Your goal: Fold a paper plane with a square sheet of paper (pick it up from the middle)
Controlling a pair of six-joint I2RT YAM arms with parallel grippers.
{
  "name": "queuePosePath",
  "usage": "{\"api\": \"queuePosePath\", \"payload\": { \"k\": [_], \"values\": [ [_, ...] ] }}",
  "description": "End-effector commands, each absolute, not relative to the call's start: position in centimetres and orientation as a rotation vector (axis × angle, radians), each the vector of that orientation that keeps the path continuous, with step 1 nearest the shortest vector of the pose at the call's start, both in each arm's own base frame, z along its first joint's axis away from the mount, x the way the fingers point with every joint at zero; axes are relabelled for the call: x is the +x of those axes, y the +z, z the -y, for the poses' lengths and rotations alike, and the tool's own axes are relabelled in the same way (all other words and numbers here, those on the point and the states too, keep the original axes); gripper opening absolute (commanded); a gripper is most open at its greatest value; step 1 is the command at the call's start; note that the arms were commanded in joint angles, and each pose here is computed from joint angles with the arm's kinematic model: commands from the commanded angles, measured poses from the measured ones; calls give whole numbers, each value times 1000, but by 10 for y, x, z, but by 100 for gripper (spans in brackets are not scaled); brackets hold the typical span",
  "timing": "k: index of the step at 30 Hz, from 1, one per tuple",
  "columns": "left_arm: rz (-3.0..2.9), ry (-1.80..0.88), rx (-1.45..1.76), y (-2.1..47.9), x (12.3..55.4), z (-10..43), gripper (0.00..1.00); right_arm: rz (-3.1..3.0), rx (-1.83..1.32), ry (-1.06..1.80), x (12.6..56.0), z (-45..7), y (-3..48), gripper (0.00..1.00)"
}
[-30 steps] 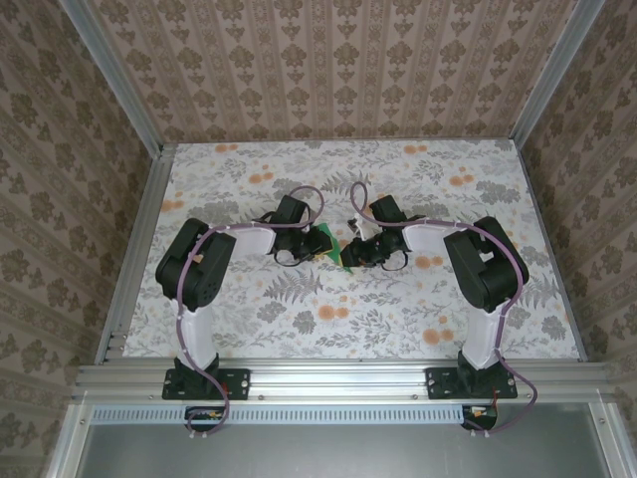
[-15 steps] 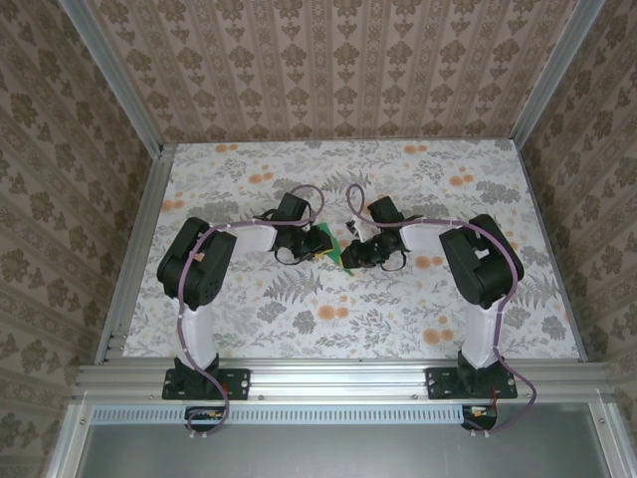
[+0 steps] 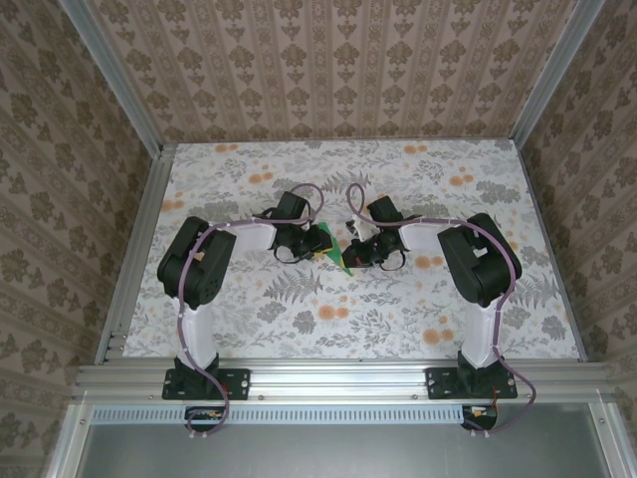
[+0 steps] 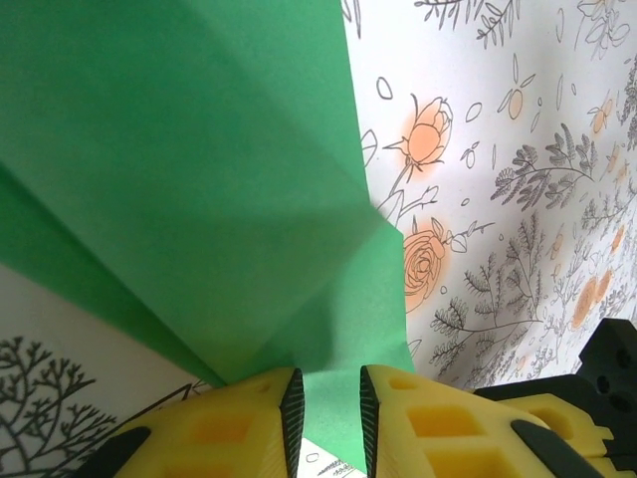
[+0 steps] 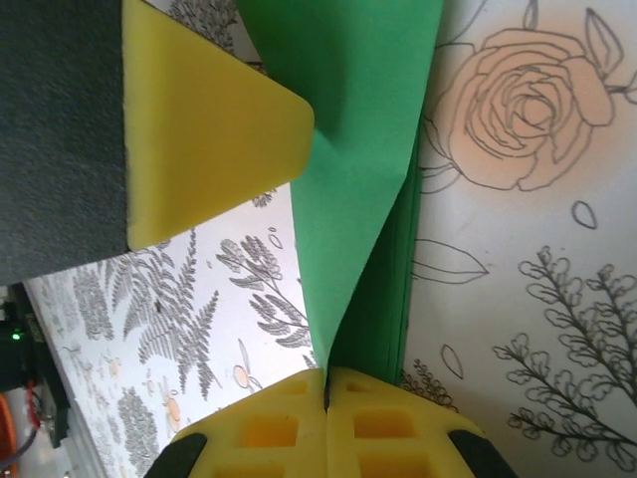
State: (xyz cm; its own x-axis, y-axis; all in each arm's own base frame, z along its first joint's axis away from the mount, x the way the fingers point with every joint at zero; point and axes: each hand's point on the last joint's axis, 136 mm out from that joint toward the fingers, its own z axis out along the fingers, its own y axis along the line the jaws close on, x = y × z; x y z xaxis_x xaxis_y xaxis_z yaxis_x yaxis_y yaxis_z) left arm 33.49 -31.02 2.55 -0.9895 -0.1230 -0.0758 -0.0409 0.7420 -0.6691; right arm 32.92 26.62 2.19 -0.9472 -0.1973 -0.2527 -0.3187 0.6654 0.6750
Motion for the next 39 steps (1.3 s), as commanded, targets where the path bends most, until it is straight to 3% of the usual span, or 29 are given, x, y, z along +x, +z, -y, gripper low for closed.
{"api": "queuePosePath", "payload": {
  "k": [1, 9, 39],
  "values": [
    [-2820, -1030, -81, 33, 335, 299, 28, -2692, -355, 1282, 332, -275, 26, 0],
    [-2655, -1109, 40, 70, 329, 306, 31, -2651, -157, 1527, 333, -290, 36, 0],
    [-2747, -1083, 39, 28, 315, 311, 29, -2837, 13, 1465, 321, -281, -3, 0]
  ]
}}
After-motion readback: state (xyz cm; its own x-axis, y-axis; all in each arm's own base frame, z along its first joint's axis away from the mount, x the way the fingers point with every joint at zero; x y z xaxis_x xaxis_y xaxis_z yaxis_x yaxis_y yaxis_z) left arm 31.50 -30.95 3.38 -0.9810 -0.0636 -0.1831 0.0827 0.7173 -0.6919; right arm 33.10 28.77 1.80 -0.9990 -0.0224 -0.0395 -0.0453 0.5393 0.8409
